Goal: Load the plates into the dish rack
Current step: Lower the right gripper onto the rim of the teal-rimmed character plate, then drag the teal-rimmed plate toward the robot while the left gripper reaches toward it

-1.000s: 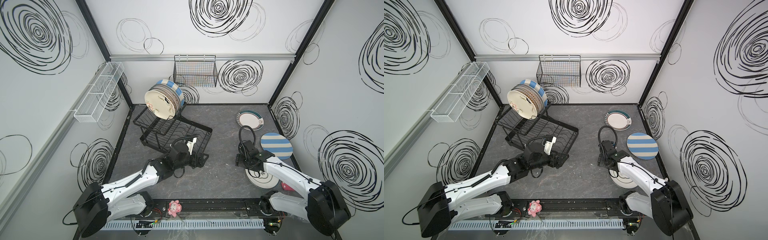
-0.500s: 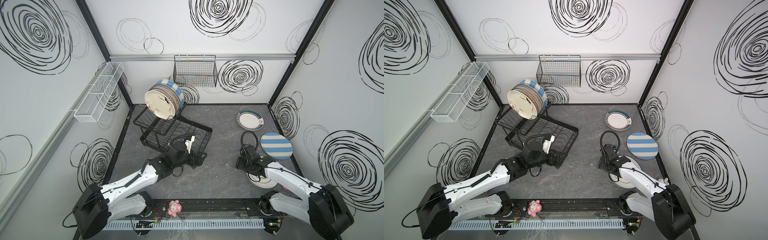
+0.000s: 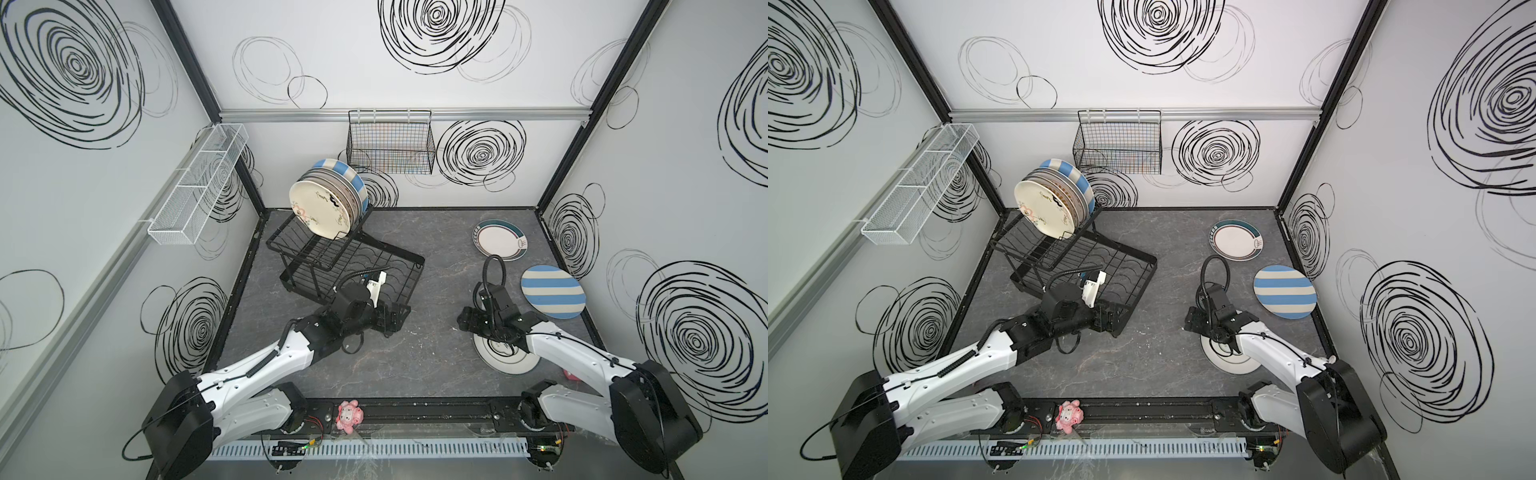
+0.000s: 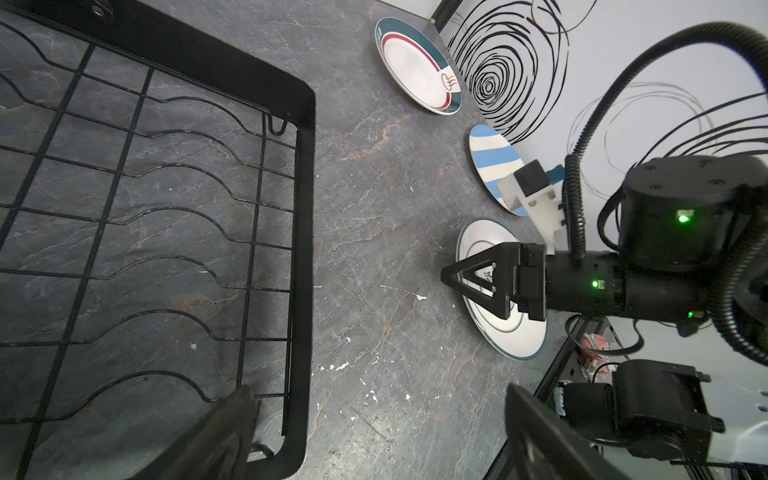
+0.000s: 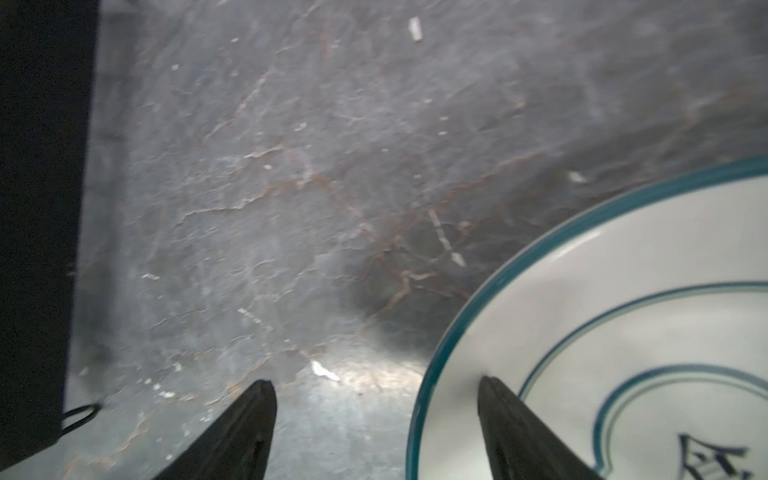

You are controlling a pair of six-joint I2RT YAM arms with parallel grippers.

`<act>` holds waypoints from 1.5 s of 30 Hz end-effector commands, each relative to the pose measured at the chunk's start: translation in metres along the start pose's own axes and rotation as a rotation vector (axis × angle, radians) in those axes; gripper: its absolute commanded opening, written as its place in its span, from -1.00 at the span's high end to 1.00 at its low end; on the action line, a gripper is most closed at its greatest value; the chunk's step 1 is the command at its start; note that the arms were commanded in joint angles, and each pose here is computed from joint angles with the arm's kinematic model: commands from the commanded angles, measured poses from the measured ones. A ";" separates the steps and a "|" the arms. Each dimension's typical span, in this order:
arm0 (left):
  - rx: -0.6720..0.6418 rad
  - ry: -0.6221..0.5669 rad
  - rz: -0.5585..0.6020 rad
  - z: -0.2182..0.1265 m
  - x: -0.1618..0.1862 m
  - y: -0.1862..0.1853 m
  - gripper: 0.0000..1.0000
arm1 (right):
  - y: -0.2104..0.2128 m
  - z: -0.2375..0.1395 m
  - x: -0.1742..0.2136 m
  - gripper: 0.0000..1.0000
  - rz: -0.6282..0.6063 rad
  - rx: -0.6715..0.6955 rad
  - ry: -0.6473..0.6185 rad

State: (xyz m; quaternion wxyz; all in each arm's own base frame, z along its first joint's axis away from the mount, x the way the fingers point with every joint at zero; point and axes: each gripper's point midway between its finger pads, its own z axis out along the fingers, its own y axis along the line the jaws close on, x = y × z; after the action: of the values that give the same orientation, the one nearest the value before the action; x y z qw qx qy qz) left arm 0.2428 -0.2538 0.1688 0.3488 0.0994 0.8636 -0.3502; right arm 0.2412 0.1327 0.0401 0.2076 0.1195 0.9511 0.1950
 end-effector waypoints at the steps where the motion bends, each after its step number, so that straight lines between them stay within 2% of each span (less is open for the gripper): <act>1: -0.009 -0.020 0.012 -0.005 -0.003 0.002 -0.92 | 0.027 0.007 0.009 -0.61 -0.023 -0.171 0.046; 18: -0.008 -0.032 -0.017 -0.012 0.004 0.000 -0.92 | 0.114 0.035 0.006 -0.61 -0.169 -0.355 0.077; 29: -0.010 -0.031 -0.007 -0.011 0.005 -0.004 -0.92 | 0.131 0.036 -0.003 -0.61 -0.213 -0.359 0.064; 34: 0.009 -0.015 0.012 0.001 0.008 -0.014 -0.92 | 0.090 0.014 -0.013 -0.61 -0.214 -0.160 0.017; 39: 0.032 0.023 0.032 0.022 0.014 -0.026 -0.92 | 0.019 -0.017 -0.025 -0.60 -0.071 0.055 -0.064; 42: 0.052 0.043 0.044 0.034 0.018 -0.037 -0.92 | -0.008 -0.034 -0.030 -0.59 -0.006 0.115 -0.143; 45: 0.076 0.060 0.053 0.044 0.022 -0.049 -0.92 | -0.021 -0.045 -0.033 -0.59 0.025 0.117 -0.235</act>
State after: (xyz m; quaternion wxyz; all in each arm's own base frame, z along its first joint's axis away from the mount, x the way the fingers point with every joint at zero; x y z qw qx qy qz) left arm 0.2220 -0.2987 0.1296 0.2988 0.1427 0.8829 -0.3330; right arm 0.2626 0.1187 0.0966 0.3081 0.1275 0.9249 0.1827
